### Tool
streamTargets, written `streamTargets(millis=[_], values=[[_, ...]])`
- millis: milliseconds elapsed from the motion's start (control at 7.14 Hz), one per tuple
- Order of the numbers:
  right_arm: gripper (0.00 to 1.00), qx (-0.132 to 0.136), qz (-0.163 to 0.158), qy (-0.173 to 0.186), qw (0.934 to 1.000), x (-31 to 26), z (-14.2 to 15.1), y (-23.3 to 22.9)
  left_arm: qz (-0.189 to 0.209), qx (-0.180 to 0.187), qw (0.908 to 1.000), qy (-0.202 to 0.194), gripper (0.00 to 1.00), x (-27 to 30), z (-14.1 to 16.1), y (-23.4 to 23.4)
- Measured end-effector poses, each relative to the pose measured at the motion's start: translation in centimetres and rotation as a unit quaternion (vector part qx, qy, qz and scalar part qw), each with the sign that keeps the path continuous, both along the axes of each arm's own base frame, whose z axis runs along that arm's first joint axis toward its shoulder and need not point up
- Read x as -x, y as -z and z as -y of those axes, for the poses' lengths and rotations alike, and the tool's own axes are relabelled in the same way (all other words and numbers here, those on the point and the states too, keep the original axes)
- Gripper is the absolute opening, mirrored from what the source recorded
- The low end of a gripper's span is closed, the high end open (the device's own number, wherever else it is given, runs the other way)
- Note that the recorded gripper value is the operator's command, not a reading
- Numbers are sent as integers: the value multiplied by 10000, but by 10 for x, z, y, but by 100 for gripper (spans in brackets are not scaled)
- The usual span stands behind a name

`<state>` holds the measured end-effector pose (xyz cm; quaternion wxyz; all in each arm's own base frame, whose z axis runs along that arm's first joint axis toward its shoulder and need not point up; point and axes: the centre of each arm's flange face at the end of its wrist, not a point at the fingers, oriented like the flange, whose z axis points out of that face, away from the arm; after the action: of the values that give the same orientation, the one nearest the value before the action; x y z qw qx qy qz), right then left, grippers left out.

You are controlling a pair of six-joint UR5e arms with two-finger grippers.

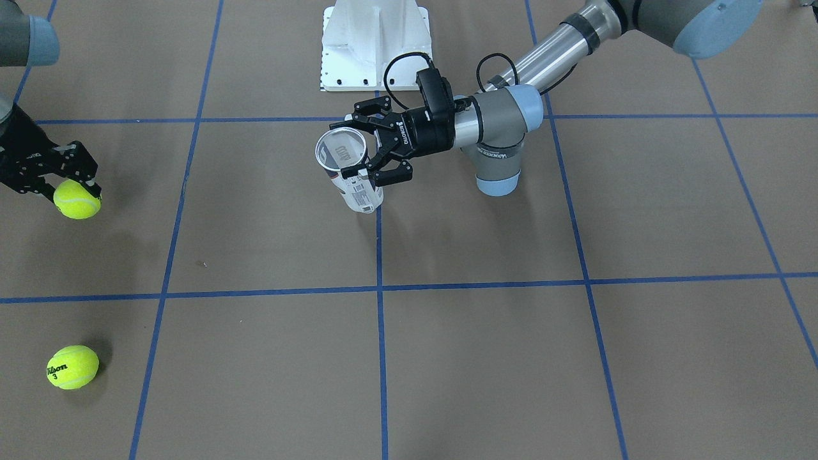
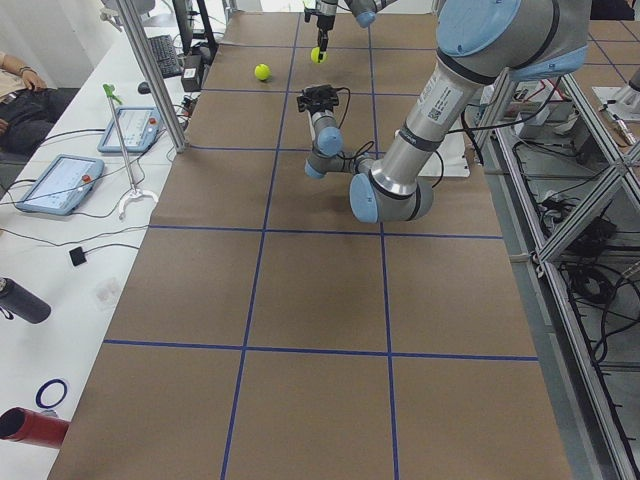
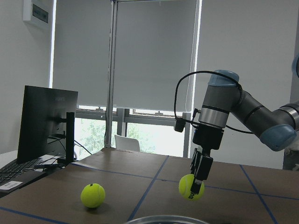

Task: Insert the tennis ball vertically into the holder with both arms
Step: 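Grasp the nearer yellow tennis ball with the right gripper and lift, then carry the ball with the right gripper over the can's opening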

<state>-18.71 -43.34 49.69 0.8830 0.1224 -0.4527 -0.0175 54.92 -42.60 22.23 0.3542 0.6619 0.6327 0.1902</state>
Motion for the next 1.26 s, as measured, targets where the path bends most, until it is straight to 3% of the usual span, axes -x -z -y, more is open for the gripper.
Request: streamTargets(millis=[420,700,980,1260], values=[[0,180,424,-9,9989,-20,40,86,-19,-12,10000,-66,79,-5,-7,-16],[0,490,517,-113,9974,-11,68,183,-55,-22,10000,-77,79,-6,-8,-18],[0,982,902,-425,9902,14,78,280,-70,-27,9999,-82,79,-6,-9,-17],[0,1377,1273,-695,9798,62,65,353,-87,-30,9999,-84,78,-7,-9,-14]])
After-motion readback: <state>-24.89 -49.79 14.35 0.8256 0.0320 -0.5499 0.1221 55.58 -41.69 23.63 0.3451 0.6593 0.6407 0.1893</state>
